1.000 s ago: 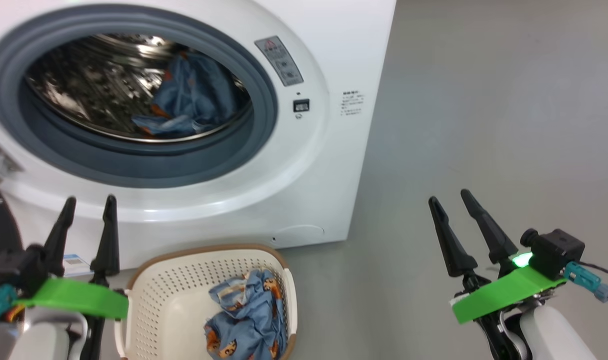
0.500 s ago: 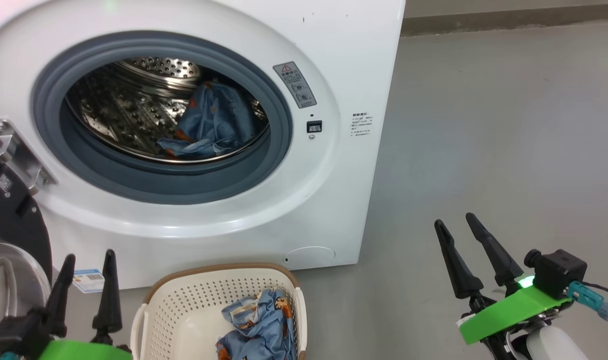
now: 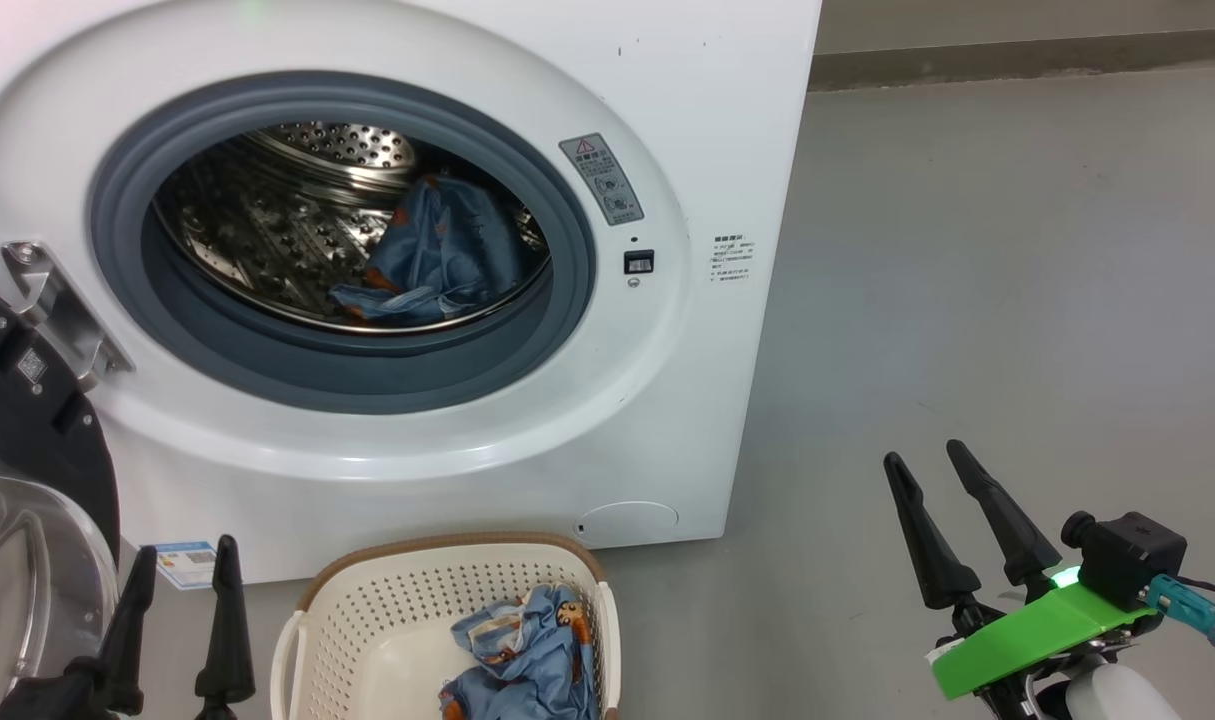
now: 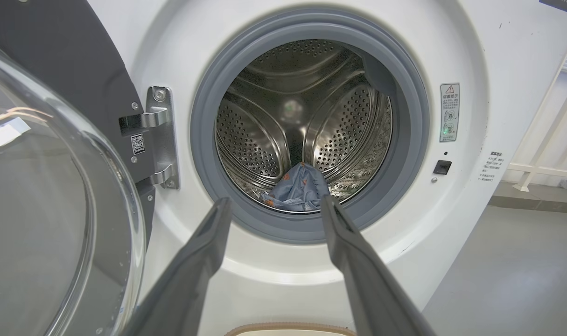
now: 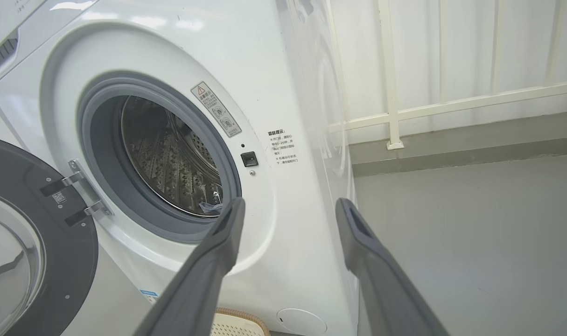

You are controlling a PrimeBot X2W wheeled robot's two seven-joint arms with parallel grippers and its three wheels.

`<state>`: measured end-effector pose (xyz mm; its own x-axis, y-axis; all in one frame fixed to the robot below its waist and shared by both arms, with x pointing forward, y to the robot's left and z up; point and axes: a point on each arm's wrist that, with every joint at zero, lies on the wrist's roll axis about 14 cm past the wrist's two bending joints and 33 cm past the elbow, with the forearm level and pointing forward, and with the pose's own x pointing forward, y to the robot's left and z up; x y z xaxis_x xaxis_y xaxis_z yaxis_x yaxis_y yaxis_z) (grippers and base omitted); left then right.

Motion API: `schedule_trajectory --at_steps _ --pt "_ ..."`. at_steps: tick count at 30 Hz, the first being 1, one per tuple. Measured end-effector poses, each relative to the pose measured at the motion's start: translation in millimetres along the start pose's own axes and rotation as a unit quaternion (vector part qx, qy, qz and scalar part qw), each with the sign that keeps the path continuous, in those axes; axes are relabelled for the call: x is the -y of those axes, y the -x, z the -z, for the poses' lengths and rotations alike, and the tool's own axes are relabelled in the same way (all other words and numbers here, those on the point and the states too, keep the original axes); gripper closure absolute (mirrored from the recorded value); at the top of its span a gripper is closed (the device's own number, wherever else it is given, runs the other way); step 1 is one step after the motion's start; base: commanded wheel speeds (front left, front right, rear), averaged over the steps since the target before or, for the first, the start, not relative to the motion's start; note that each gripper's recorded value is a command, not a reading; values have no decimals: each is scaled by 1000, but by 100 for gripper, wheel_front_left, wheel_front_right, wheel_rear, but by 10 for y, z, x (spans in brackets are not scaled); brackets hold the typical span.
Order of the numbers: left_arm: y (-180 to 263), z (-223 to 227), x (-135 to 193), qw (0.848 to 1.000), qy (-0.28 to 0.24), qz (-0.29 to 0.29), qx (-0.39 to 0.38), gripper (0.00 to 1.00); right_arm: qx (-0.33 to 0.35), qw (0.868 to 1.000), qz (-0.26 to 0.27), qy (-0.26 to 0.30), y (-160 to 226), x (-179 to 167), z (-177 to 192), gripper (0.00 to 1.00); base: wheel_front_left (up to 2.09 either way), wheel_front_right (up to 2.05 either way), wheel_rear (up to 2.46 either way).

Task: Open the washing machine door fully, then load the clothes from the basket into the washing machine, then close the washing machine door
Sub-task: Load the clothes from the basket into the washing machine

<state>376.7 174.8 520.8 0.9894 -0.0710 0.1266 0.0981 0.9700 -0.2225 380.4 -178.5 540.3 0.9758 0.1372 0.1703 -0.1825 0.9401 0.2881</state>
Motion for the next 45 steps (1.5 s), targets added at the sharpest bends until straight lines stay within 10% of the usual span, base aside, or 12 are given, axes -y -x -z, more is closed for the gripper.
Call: schedule_trajectory --at_steps 45 --pt "-10 77 -30 1000 6 -7 -8 0 -8 1000 6 8 -15 53 54 0 0 0 0"
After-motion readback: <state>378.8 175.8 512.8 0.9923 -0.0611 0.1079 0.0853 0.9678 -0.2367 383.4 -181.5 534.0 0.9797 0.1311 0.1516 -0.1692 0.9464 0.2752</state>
